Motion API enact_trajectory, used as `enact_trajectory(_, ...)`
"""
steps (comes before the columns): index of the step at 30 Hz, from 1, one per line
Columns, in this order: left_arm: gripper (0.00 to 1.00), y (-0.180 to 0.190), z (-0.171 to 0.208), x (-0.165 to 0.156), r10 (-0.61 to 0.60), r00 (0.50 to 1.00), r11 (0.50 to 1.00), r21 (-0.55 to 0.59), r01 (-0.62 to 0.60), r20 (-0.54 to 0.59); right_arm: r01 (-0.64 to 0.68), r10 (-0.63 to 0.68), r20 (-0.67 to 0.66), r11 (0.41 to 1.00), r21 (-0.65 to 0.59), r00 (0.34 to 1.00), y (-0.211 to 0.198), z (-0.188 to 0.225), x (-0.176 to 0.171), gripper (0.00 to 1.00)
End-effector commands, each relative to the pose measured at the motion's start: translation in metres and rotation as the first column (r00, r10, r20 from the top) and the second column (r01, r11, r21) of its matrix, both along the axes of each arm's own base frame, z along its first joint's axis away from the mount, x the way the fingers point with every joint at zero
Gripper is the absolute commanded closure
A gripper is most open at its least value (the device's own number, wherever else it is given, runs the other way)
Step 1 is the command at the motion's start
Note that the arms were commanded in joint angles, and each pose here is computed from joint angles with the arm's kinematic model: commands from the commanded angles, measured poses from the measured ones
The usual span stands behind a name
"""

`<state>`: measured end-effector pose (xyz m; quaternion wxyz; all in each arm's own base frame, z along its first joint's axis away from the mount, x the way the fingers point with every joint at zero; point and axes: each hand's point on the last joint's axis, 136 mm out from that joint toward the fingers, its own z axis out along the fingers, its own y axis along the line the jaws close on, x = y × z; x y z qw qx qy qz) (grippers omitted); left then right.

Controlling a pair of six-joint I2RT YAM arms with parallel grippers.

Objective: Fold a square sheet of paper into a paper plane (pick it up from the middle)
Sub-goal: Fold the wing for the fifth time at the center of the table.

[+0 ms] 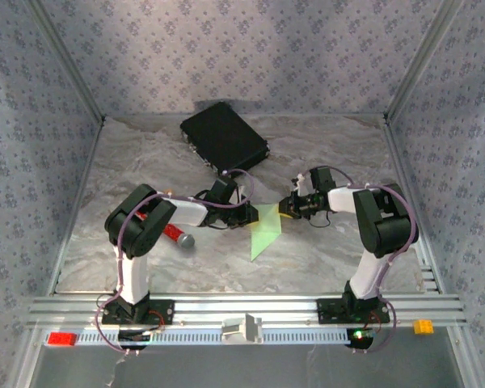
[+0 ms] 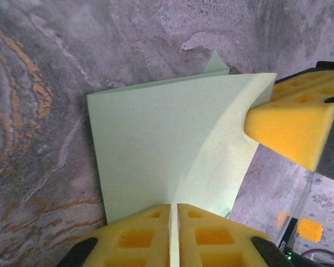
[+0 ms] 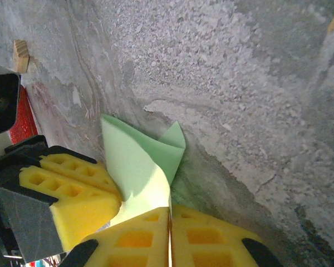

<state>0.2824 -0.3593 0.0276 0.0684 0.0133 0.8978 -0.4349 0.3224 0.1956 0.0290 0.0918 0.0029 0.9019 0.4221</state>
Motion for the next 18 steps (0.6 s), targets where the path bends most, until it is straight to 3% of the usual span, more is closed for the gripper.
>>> enact_trajectory(1, 0.85, 0.008, 0.008, -0.007, -0.015, 1.0, 1.0, 0.014, 0.015, 0.006, 0.043, -0.043, -0.015, 0.999, 0.02, 0.999, -0.004, 0.007, 0.0, 0.91)
enact_trajectory(8, 0.83, 0.006, 0.025, -0.007, -0.025, 0.998, 0.999, 0.022, 0.024, 0.05, 0.123, -0.118, -0.066, 0.989, 0.078, 0.991, -0.007, 0.02, -0.009, 0.93)
enact_trajectory(18, 0.88, 0.004, -0.013, -0.014, -0.033, 0.999, 0.993, 0.112, 0.035, -0.019, 0.142, -0.129, -0.102, 0.981, 0.128, 0.986, -0.006, 0.026, -0.02, 0.91)
